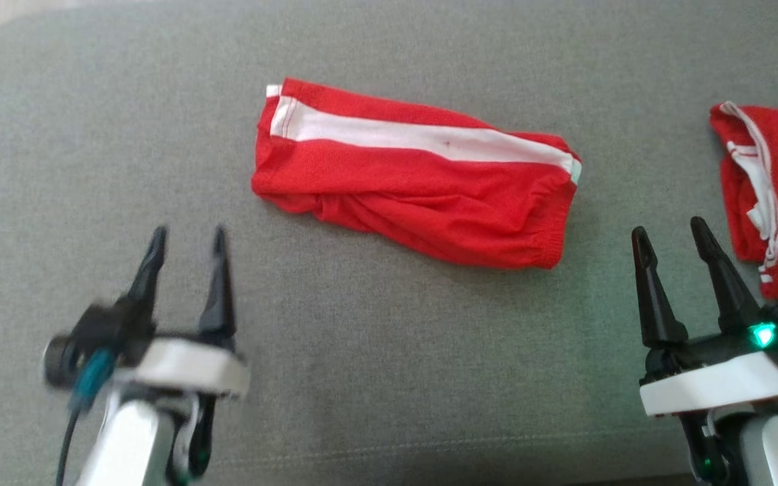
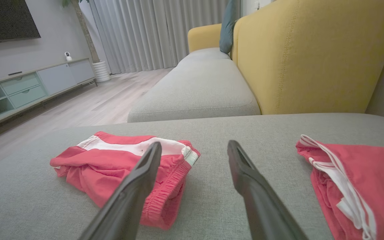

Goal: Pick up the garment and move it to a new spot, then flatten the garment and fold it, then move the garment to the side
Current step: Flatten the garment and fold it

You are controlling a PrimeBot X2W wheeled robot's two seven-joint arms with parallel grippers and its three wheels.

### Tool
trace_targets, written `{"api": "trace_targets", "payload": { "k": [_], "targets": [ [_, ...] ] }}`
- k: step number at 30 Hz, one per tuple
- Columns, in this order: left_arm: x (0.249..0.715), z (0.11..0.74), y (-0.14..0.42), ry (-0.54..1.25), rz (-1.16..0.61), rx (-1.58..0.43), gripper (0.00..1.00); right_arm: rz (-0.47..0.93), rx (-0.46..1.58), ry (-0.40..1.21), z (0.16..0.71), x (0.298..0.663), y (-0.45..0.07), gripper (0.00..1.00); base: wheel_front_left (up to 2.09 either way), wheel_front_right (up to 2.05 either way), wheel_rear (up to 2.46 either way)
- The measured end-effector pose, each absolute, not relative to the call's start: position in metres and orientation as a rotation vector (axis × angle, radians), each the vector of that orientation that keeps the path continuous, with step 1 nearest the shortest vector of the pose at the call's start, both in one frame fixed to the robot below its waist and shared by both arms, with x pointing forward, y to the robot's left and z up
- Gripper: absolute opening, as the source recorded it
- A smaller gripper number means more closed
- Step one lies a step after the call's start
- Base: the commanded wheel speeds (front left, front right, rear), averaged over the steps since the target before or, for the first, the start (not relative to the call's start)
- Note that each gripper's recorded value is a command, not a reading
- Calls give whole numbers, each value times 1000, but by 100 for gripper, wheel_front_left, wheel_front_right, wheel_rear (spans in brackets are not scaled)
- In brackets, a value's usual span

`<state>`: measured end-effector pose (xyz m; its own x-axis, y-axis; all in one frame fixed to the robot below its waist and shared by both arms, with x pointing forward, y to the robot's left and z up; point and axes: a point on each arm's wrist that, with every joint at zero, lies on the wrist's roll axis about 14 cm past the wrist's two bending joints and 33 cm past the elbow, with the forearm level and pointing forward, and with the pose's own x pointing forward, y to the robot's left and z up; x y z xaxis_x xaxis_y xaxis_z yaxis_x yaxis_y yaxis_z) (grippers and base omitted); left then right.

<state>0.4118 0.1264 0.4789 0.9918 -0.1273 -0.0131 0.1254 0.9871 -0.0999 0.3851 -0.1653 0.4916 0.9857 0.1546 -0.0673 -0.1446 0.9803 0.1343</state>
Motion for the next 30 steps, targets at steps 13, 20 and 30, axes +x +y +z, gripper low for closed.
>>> {"api": "trace_targets", "payload": {
  "k": [13, 20, 30],
  "targets": [
    [501, 411, 74, 363, -307, -108, 100, 123, 140, 130, 471, 400, -172, 100, 0, 0, 0],
    [512, 368, 71, 565, -303, -112, 88, 80, 154, 170, 456, 394, -181, 100, 0, 0, 0],
    [505, 377, 65, 566, -322, -117, 0, 88, 177, 162, 457, 396, -177, 100, 0, 0, 0]
  ]
}}
